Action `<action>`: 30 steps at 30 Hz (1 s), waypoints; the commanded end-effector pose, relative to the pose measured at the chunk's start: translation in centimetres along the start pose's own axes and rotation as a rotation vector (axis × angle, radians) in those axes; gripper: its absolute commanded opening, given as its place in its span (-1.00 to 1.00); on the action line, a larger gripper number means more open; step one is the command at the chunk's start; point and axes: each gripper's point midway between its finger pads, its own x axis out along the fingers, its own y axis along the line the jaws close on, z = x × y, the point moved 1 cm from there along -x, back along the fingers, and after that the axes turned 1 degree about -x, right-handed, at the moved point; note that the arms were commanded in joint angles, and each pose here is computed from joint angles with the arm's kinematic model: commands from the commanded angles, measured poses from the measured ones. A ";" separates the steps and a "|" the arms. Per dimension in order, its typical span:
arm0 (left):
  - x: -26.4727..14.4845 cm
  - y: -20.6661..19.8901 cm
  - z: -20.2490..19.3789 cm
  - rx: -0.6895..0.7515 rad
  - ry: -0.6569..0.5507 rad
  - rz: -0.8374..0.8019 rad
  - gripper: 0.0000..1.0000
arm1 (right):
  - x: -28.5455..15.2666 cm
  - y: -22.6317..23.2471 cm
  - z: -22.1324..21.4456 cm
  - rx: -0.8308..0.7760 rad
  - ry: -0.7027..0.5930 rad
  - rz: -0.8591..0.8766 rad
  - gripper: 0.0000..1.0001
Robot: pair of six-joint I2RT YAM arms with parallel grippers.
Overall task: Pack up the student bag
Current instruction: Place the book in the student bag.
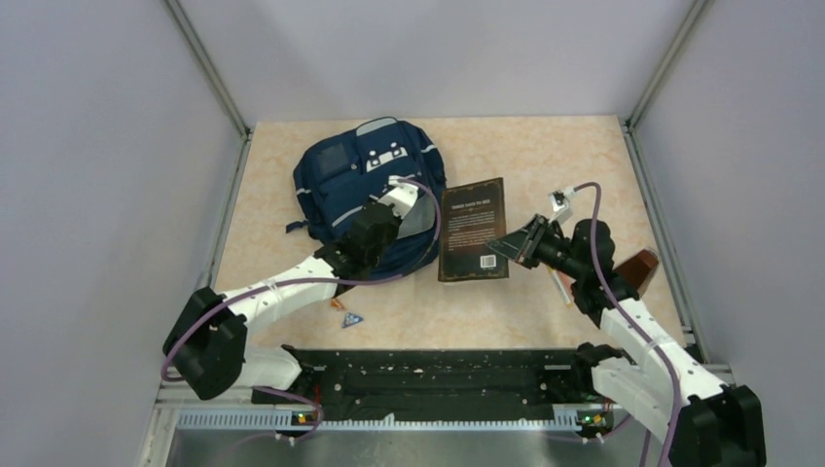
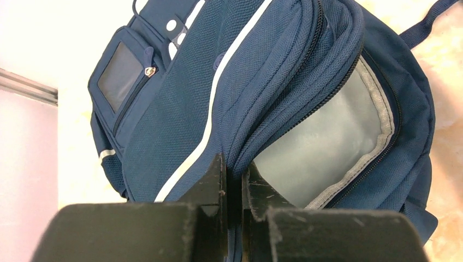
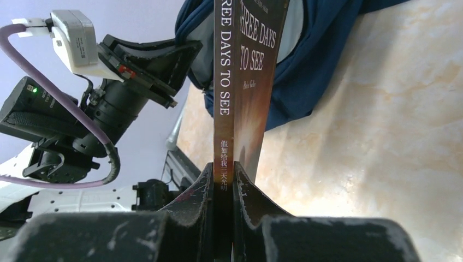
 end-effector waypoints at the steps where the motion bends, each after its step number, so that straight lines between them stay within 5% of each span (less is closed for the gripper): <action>1: -0.9 0.8 4.9 -0.142 -0.173 0.000 -1.00 | 1.1 4.5 1.3 -0.031 -0.022 0.169 -1.00; 30: -1.9 1.3 5.5 -0.225 -0.275 -0.103 -1.00 | 9.4 6.7 1.3 0.244 0.104 0.331 -1.00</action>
